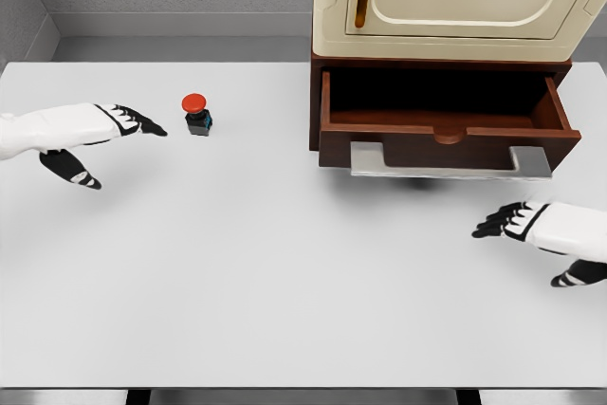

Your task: Put the switch into the drawer with left arm, and close the drawer with right arm

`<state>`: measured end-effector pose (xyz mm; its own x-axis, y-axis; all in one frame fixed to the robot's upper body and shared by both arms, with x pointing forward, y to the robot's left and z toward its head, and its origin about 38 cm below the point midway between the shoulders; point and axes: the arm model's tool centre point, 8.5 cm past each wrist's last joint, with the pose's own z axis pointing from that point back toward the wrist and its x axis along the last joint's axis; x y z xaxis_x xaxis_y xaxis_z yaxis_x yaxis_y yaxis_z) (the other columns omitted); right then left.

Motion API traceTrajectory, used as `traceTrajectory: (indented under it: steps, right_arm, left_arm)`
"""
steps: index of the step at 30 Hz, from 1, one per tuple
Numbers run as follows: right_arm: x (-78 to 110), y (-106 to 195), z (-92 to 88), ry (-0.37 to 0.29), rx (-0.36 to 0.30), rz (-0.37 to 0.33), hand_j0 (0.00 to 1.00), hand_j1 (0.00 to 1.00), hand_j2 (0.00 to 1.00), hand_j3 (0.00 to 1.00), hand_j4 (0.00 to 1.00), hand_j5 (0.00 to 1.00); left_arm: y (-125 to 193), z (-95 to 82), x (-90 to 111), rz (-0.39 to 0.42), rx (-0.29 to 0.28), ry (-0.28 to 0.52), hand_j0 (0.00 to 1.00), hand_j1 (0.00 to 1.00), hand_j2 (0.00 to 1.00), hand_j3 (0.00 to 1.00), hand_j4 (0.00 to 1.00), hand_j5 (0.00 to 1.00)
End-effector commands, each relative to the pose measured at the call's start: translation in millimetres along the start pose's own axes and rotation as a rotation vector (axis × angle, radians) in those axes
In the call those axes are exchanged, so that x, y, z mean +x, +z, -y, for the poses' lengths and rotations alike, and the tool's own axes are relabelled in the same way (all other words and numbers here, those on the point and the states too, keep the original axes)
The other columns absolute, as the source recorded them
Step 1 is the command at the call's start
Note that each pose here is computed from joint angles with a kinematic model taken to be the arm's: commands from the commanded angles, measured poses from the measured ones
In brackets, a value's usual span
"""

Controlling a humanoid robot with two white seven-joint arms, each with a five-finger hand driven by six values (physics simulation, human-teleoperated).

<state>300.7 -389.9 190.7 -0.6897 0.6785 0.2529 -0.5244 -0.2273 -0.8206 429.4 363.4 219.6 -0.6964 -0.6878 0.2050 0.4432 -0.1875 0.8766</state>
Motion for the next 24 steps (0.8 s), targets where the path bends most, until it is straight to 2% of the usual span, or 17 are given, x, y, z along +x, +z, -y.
traceTrajectory:
  steps: [1,4,6,7,9,12,14,16,17,19,21,22,24]
  right_arm:
    - [1.9,-3,-3.6,-0.012,0.008,0.011,1.00,1.00,1.00,1.00,1.00,1.00]
    - [1.8,-3,-3.1,-0.011,0.007,0.011,1.00,1.00,1.00,1.00,1.00,1.00]
    - [0.9,-2,-0.3,-0.005,0.003,0.008,1.00,1.00,1.00,1.00,1.00,1.00]
    - [0.5,-2,-1.0,-0.008,0.002,0.006,1.00,1.00,1.00,1.00,1.00,1.00]
    - [-2.5,3,5.4,0.000,-0.022,-0.010,1.00,1.00,1.00,1.00,1.00,1.00]
    - [-2.5,4,-3.9,-0.024,-0.020,-0.014,1.00,1.00,1.00,1.00,1.00,1.00]
    - [-6.4,18,-7.9,-0.046,-0.064,-0.058,0.99,0.99,0.99,0.99,0.99,0.99]
    - [-8.0,28,-16.4,-0.068,-0.065,-0.085,0.74,0.74,0.74,0.74,0.74,0.74]
    - [-7.9,28,-17.0,-0.070,-0.067,-0.085,0.55,0.55,0.55,0.55,0.55,0.55]
    - [-9.2,34,-18.0,-0.085,-0.111,-0.107,0.48,0.48,0.48,0.48,0.48,0.48]
    - [-9.6,38,-14.0,-0.083,-0.147,-0.118,0.47,0.47,0.47,0.47,0.47,0.47]
    - [-9.0,37,-16.3,-0.090,-0.151,-0.116,0.42,0.42,0.42,0.42,0.42,0.42]
    - [-8.0,35,-18.3,-0.098,-0.159,-0.113,0.42,0.42,0.42,0.42,0.42,0.42]
  left_arm:
    - [1,-0.3,-1,-0.001,0.004,0.006,1.00,1.00,1.00,1.00,1.00,1.00]
    - [2,0.3,-4,-0.011,0.004,0.013,1.00,1.00,1.00,1.00,1.00,1.00]
    - [-4,-8.5,-16,-0.044,0.010,0.010,1.00,1.00,1.00,1.00,1.00,1.00]
    - [-27,-13.3,-19,-0.048,0.012,0.003,1.00,1.00,1.00,1.00,1.00,1.00]
    - [-62,-23.6,-8,-0.024,-0.006,-0.052,1.00,1.00,1.00,1.00,1.00,1.00]
    - [-86,-21.4,-21,-0.058,-0.020,-0.012,1.00,1.00,1.00,1.00,1.00,1.00]
    - [-100,-24.2,-26,-0.082,-0.035,-0.008,1.00,1.00,1.00,1.00,1.00,1.00]
    - [-104,-26.4,-36,-0.116,-0.046,0.009,1.00,1.00,1.00,1.00,1.00,1.00]
    - [-105,-27.2,-36,-0.116,-0.046,0.009,1.00,1.00,1.00,1.00,1.00,1.00]
    - [-108,-25.0,-39,-0.124,-0.049,0.029,1.00,1.00,1.00,1.00,1.00,1.00]
    - [-115,-20.0,-42,-0.128,-0.055,0.060,0.99,0.99,0.99,0.99,0.99,0.99]
    - [-115,-26.8,-42,-0.130,-0.048,0.054,0.98,0.98,0.98,0.98,0.98,0.98]
    - [-120,-38.8,-38,-0.119,-0.031,0.041,0.98,0.98,0.98,0.98,0.98,0.98]
